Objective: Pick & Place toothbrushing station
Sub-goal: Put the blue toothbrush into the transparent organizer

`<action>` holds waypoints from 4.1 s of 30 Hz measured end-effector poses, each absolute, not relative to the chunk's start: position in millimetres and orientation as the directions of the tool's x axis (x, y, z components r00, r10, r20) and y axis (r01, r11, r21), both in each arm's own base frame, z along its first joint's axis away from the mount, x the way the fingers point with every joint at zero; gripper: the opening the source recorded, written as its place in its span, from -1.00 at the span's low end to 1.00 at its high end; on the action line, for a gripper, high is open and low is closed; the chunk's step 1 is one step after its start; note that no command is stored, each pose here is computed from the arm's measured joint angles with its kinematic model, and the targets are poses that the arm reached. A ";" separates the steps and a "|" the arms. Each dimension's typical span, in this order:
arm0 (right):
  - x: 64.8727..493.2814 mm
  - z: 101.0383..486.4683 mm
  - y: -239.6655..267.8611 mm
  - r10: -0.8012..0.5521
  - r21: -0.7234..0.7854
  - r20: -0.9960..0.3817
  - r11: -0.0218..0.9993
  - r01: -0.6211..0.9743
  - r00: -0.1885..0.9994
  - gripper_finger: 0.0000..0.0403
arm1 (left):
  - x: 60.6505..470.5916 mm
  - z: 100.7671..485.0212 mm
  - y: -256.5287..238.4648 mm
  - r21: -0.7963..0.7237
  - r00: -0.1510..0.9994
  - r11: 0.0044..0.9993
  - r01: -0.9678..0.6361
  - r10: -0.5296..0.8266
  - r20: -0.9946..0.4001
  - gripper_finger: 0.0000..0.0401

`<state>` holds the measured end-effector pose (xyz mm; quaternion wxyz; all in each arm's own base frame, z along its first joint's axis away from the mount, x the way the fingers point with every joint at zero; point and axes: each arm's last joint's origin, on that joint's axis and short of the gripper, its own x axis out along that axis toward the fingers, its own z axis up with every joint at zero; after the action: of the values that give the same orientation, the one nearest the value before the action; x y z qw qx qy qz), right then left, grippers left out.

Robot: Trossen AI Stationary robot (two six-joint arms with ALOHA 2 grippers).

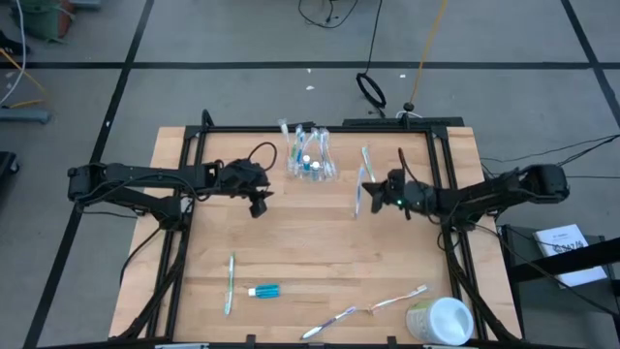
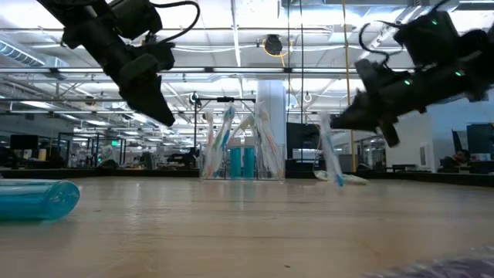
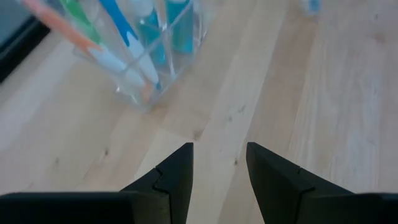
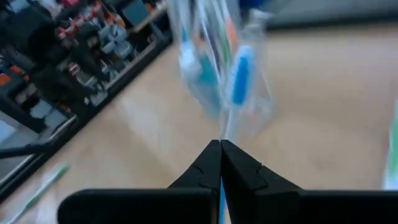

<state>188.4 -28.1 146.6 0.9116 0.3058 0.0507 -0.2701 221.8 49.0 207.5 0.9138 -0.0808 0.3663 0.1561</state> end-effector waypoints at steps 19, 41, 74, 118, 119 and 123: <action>277.9 238.6 -93.3 -0.548 0.220 -0.063 0.808 0.547 0.834 -1.00 | 227.3 213.9 50.0 0.006 0.740 0.954 -0.300 0.237 -0.629 -0.24; 296.6 200.9 -87.9 -0.573 0.061 -0.302 0.786 0.615 0.762 -1.00 | 226.7 209.5 33.2 -0.030 0.723 0.972 -0.235 0.154 -0.674 -0.24; 316.7 235.6 -103.5 -0.306 -0.068 -0.254 0.952 0.299 0.918 -0.30 | 235.8 219.3 23.5 0.033 0.809 0.990 -0.134 0.129 -0.573 -0.24; 322.8 234.5 -123.5 -0.416 0.016 -0.218 0.903 0.429 0.883 -0.99 | 229.8 212.1 27.2 -0.057 0.751 0.974 -0.219 0.130 -0.647 -0.24; 318.1 235.1 -121.8 -0.417 0.038 -0.202 0.901 0.433 0.886 -0.99 | 230.0 212.2 26.1 -0.058 0.752 0.975 -0.214 0.127 -0.647 -0.24; 301.0 223.6 -115.7 -0.434 0.080 -0.113 0.892 0.444 0.894 -1.00 | 230.5 212.3 22.3 -0.053 0.754 0.978 -0.202 0.121 -0.646 -0.24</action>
<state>301.0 -115.7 223.6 0.9716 0.0520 0.0462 -0.2260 230.5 22.3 212.3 0.9346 -0.0601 0.3399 0.0864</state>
